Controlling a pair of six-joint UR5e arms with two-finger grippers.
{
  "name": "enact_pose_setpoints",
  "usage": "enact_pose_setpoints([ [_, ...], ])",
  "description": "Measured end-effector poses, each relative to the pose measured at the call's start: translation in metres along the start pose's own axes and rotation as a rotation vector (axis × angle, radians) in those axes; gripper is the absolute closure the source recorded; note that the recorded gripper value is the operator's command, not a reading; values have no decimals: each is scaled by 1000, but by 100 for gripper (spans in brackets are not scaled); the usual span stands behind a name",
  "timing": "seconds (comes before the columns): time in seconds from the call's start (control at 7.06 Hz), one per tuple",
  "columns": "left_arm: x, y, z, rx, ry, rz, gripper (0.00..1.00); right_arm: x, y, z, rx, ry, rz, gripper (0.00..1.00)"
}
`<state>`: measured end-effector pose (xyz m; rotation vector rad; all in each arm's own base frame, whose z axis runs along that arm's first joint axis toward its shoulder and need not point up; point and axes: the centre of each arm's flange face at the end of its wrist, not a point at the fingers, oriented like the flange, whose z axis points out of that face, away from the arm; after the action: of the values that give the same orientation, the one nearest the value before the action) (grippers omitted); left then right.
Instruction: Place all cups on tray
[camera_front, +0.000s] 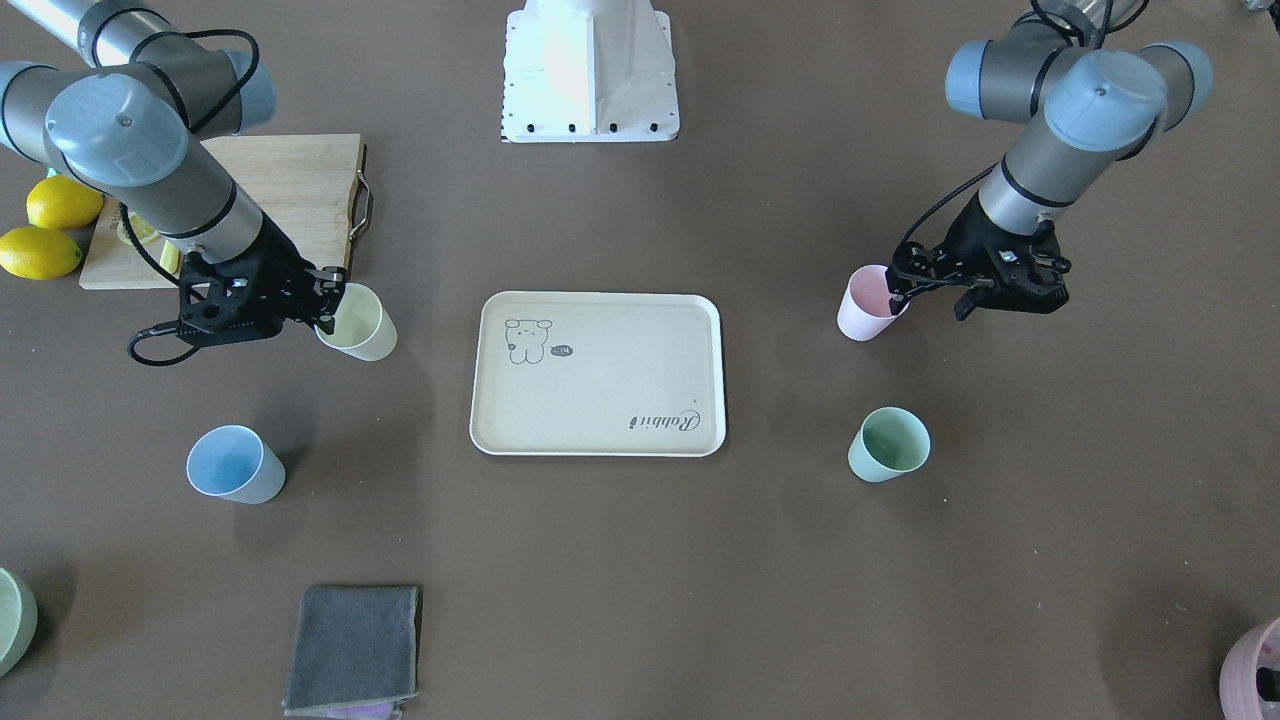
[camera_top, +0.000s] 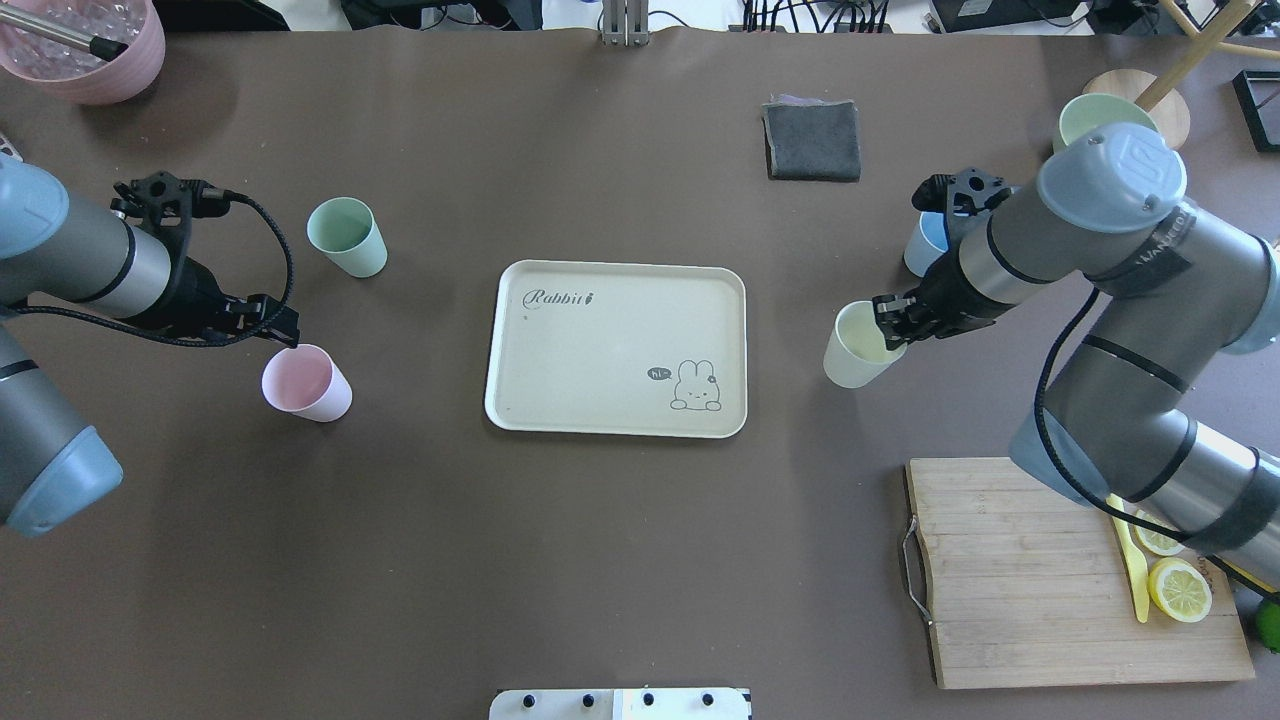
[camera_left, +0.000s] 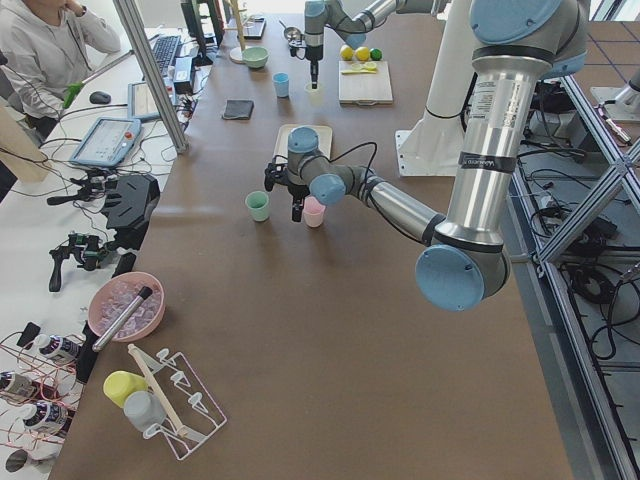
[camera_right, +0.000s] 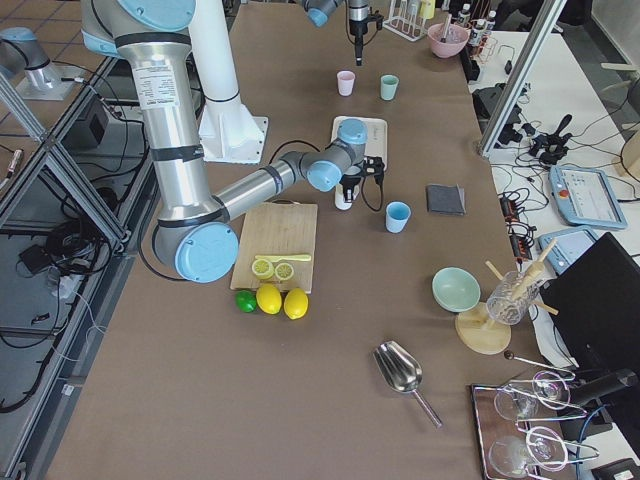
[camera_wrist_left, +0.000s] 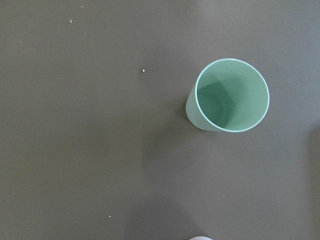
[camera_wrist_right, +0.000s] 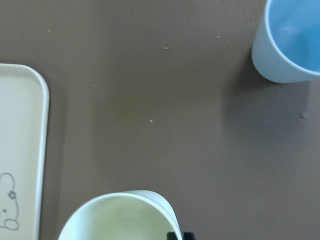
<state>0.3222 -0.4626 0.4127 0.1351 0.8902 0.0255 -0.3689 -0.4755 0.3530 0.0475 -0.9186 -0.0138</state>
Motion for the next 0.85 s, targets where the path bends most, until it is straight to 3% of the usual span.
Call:
enact_pose_setpoints([
  [0.28, 9, 16, 23, -22, -23, 32, 86, -67, -6, -5, 1, -38, 58, 100],
  [0.42, 12, 21, 31, -23, -37, 41, 100, -96, -3, 1, 1, -47, 84, 100],
  [0.85, 50, 11, 25, -47, -61, 40, 100, -139, 0, 37, 9, -24, 111, 100],
])
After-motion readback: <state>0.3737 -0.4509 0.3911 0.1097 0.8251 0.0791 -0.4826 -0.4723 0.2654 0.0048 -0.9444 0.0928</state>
